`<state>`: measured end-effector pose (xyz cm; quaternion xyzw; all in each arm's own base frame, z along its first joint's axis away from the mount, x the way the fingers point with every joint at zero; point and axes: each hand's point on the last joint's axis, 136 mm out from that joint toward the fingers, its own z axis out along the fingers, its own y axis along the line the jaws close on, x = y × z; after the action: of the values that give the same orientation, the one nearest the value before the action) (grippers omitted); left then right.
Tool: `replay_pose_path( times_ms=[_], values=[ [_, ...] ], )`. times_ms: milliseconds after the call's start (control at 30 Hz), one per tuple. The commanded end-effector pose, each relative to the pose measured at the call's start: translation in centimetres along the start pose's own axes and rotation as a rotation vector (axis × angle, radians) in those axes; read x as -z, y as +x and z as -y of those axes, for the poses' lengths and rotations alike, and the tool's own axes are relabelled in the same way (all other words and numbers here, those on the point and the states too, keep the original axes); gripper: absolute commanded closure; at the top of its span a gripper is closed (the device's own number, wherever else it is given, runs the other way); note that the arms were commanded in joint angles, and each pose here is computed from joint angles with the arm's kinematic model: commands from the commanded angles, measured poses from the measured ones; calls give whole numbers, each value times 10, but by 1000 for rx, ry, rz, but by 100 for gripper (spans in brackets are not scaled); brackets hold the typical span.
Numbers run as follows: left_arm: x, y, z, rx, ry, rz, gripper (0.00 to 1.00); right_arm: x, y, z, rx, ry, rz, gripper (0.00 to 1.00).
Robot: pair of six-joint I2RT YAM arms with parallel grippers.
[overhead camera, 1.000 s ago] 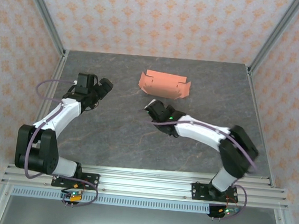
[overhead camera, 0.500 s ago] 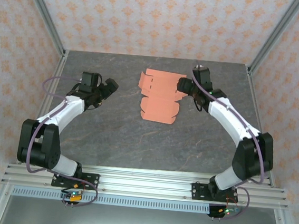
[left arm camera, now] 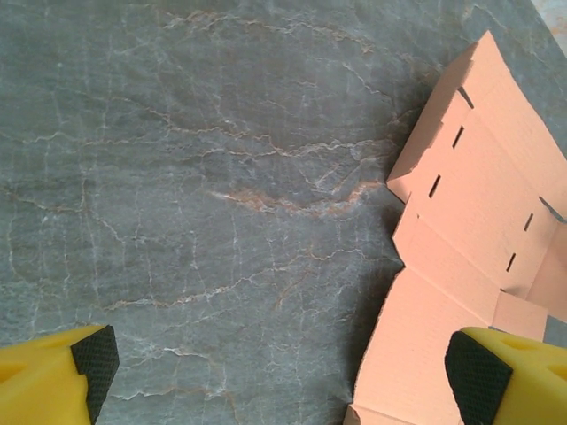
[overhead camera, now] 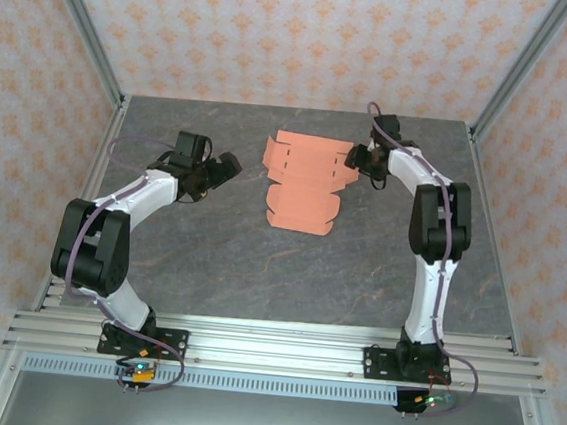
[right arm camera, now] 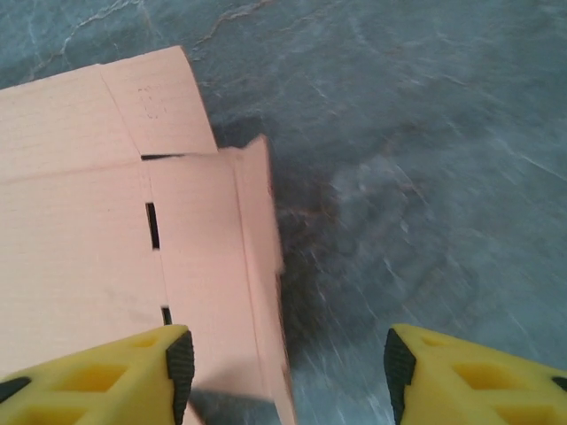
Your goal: Fold the paper box
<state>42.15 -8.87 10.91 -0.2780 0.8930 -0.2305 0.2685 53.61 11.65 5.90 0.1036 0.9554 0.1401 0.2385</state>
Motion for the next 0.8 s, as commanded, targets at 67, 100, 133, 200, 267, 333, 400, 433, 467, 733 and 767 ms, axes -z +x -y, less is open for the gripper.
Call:
replay_pose_path(
  times_ms=[67, 100, 133, 200, 267, 333, 400, 433, 467, 733, 767],
  values=[
    [11, -11, 11, -82, 13, 26, 3, -18, -2, -3, 76, 31, -46, 57],
    [13, -12, 10, -90, 1, 29, 3, -17, -3, -7, 93, 18, -42, 62],
    [14, -14, 9, -102, -9, 34, 3, -15, -3, -13, 118, -8, -36, 67],
    [15, -13, 8, -116, -12, 37, 5, -9, -5, -26, 158, -71, -22, 76],
    [16, -11, 13, -124, 36, 59, 6, 2, -4, -37, 211, -126, -15, 85],
    [18, -8, 25, -167, 102, 69, 5, 16, 1, -47, 261, -183, 2, 88],
    [17, -2, 31, -226, 141, 57, 4, 31, 6, -57, 300, -255, 45, 89],
    [15, 1, 30, -236, 147, 49, 4, 39, 12, -61, 320, -296, 63, 90],
    [13, 2, 27, -264, 139, 49, 4, 47, 17, -65, 342, -332, 79, 90],
    [-9, 14, 25, -342, 144, 56, 5, 95, 55, -70, 390, -449, 150, 93],
    [-12, 19, 26, -348, 150, 50, 5, 97, 57, -70, 391, -457, 151, 93]
  ],
)
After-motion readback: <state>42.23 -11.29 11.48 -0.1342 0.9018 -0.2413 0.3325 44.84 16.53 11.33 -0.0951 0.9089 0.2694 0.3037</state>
